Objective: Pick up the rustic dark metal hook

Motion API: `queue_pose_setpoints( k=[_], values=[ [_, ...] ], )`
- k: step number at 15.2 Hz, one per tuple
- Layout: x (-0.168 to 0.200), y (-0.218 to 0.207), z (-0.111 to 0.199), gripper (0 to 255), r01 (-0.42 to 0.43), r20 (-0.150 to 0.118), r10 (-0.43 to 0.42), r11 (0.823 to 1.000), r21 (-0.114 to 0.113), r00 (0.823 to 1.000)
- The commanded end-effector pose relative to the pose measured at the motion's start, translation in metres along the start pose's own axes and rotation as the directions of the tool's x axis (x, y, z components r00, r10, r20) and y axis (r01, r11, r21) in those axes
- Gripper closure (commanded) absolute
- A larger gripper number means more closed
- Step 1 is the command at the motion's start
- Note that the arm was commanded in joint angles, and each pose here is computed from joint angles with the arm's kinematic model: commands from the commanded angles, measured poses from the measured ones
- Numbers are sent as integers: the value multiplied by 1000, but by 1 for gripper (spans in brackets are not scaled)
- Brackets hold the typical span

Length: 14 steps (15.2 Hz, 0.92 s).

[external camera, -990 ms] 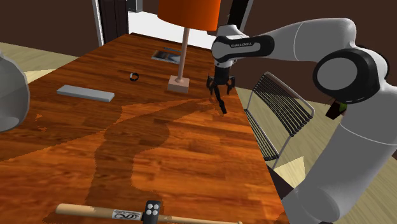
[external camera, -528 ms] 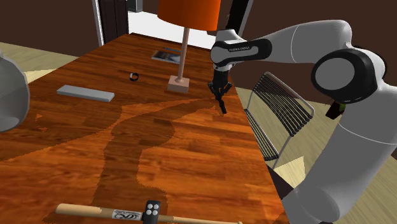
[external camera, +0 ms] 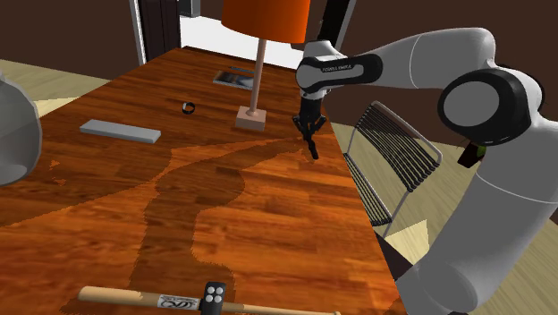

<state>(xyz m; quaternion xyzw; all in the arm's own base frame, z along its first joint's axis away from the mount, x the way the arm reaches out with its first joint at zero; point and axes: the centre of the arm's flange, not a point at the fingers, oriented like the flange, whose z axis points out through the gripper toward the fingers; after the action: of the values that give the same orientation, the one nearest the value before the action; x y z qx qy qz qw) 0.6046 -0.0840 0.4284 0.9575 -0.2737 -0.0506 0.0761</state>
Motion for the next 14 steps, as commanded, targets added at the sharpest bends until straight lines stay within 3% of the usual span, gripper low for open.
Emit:
queue_pose_setpoints(
  k=[1, 14],
  values=[
    [-1, 1, -8, 255, 0, 0, 0, 1000, 0, 1000],
    [-4, 13, -75, 255, 0, 0, 0, 1000, 0, 1000]
  ],
)
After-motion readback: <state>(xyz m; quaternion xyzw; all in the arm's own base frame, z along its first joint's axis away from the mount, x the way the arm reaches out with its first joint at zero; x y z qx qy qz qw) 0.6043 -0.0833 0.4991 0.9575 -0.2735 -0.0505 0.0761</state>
